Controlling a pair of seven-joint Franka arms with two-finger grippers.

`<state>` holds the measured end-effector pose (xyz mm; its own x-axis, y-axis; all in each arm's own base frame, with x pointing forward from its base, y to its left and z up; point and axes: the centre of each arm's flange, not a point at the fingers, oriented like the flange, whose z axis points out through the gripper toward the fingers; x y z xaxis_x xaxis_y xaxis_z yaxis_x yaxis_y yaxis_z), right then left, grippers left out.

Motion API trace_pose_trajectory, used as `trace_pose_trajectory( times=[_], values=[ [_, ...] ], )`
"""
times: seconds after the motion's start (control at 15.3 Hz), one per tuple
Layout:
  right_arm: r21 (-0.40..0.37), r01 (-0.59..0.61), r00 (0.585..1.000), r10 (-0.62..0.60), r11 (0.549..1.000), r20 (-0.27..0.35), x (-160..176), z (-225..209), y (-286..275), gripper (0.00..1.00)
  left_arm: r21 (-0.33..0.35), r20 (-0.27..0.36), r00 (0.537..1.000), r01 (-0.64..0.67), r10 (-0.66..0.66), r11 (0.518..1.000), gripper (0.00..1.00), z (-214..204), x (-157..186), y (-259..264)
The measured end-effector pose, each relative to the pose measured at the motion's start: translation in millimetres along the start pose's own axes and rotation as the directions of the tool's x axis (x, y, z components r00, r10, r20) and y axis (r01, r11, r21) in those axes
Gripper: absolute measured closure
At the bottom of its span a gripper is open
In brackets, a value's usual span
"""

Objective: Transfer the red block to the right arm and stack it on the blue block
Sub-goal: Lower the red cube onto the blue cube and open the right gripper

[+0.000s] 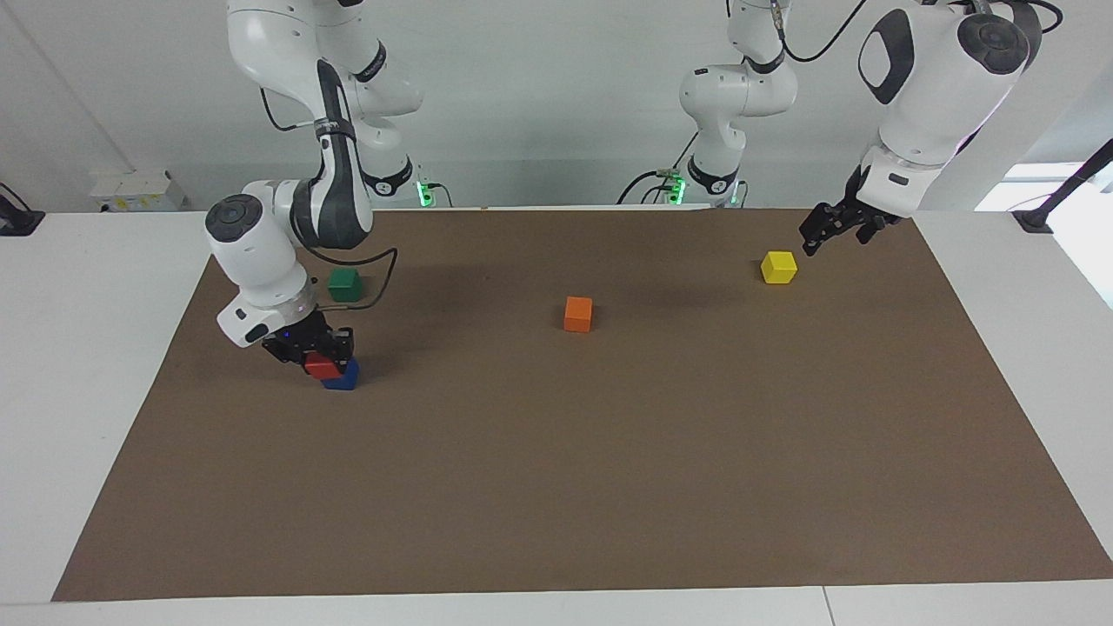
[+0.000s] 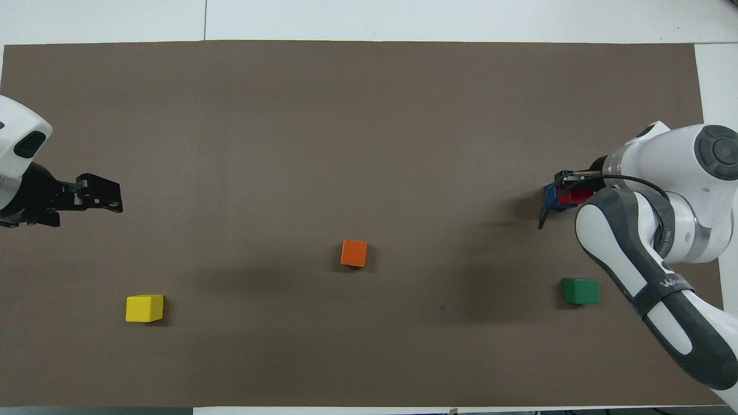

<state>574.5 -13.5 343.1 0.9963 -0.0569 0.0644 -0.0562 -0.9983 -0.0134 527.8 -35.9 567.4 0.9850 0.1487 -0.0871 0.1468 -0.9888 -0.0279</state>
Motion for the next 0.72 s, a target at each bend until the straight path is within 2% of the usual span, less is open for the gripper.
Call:
trace_pose_trajectory(
  times=[0.26, 0.52, 0.72],
  values=[
    [-0.001, -0.001, 1.0, 0.001, 1.0, 0.02, -6, 9, 1, 0.01, 0.0, 0.0, 1.0, 0.0, 0.0, 1.0, 0.0, 0, 0, 0],
    [0.0, 0.0, 0.999, 0.0, 1.0, 0.044, -4, 1, 0, 0.0, 0.0, 0.0, 1.0, 0.0, 0.0, 1.0, 0.0, 0, 0, 0],
    [0.002, 0.003, 0.997, -0.003, 1.0, 0.075, 7, -31, -2, 0.0, 0.0, 0.0, 1.0, 0.0, 0.0, 1.0, 0.0, 0, 0, 0]
  ],
)
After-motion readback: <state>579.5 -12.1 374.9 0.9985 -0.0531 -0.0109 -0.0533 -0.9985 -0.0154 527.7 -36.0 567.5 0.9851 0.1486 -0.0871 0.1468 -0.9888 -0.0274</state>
